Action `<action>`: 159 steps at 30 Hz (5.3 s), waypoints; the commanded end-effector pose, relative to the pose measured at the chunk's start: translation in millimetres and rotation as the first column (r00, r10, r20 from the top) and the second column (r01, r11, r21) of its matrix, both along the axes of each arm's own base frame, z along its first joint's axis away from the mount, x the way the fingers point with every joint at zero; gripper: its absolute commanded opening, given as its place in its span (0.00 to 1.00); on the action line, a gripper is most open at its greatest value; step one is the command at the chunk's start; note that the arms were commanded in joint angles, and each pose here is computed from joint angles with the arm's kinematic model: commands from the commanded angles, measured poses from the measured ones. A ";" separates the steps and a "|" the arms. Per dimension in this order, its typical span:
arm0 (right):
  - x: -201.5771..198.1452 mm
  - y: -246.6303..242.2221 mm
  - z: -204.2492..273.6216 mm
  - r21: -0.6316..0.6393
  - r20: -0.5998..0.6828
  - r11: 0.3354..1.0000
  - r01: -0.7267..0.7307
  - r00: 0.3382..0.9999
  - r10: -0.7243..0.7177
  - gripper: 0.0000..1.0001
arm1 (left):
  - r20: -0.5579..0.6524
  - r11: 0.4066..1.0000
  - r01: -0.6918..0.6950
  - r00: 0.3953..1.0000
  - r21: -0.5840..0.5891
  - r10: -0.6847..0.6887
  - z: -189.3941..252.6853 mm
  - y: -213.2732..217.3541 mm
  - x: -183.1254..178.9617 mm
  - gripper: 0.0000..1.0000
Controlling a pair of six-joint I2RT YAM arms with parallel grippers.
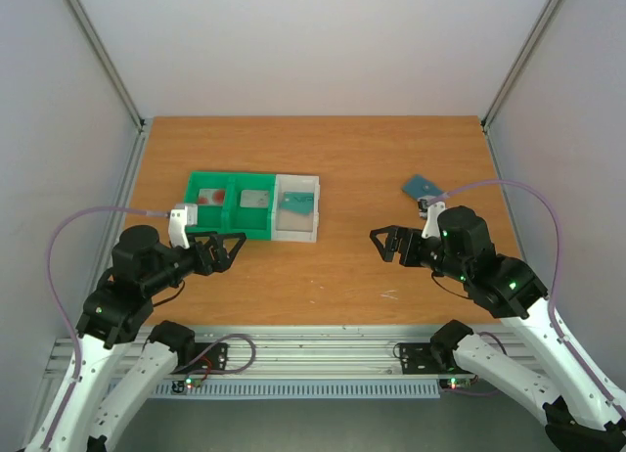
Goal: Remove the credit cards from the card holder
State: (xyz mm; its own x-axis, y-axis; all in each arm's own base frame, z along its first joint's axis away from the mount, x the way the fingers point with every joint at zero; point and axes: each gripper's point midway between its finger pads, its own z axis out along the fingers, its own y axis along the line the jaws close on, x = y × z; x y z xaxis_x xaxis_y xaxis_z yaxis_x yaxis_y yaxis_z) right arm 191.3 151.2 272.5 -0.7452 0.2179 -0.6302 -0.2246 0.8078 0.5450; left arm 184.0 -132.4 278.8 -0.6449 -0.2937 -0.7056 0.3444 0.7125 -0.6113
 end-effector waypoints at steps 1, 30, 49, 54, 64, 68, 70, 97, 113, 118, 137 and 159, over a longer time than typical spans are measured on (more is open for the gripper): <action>4.6 -0.5 10.8 0.016 0.038 1.000 0.011 0.999 -0.012 0.99 | 0.073 1.000 -0.010 0.997 -0.001 0.010 9.5 2.0 4.2 0.99; 169.9 -66.5 -91.0 -0.673 0.056 0.668 0.317 0.923 -0.381 0.48 | 0.035 0.988 0.026 0.999 0.151 -0.031 -11.9 4.4 8.3 0.99; 271.5 -163.7 -202.7 -0.794 -0.162 0.569 0.212 0.829 -0.535 0.42 | 0.101 0.985 0.014 0.994 0.170 -0.032 -11.7 9.1 3.1 0.99; 286.4 -174.1 -216.2 -0.791 -0.194 0.582 0.188 0.825 -0.530 0.40 | 0.101 0.985 0.019 0.994 0.171 -0.037 -12.4 8.1 3.6 0.99; 284.1 -181.7 -247.2 -0.750 -0.319 0.644 0.149 0.772 -0.550 0.39 | 0.104 0.985 0.022 0.994 0.174 -0.041 -12.0 8.2 2.3 1.00; 271.9 -174.7 -246.9 -0.724 -0.366 0.675 0.143 0.750 -0.551 0.39 | 0.103 0.984 0.025 0.994 0.177 -0.044 -12.9 8.1 2.3 0.99; 264.4 -171.1 -245.9 -0.711 -0.386 0.689 0.142 0.740 -0.551 0.39 | 0.101 0.983 0.016 0.994 0.185 -0.036 -13.9 9.5 3.4 0.99; 143.6 -50.9 -254.1 -0.591 -0.569 0.797 -0.125 0.765 -0.302 0.42 | 0.087 0.973 -0.032 0.996 0.230 0.013 -16.7 19.9 6.3 0.99; 54.1 27.6 -271.4 -0.563 -0.632 0.733 -0.383 0.771 -0.082 0.45 | 0.075 0.976 0.033 0.996 0.217 -0.051 -18.5 9.7 3.3 0.97; 29.8 46.2 -270.4 -0.626 -0.592 0.625 -0.466 0.806 0.008 0.45 | 0.055 0.978 0.020 0.998 0.207 -0.032 -20.9 9.8 7.0 0.97; -35.8 105.1 -233.6 -0.649 -0.492 0.507 -0.567 0.821 0.289 0.46 | -0.141 0.994 0.096 0.986 0.048 -0.088 -37.2 -16.7 9.5 0.73; -37.1 110.2 -214.3 -0.215 -0.543 0.964 -0.156 0.840 0.015 0.38 | -0.340 0.965 0.262 0.908 0.004 -0.245 -115.0 -88.6 6.0 0.43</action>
State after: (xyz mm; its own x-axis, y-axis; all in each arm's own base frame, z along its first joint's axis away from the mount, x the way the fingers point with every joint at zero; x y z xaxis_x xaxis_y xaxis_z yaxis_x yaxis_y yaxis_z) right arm 158.4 240.3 61.8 -0.9696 -0.1192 -0.2138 -0.1674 0.9602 0.2237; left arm 180.7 -200.4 160.7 -0.9090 -0.0499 -0.4139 0.2649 0.6975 -0.6658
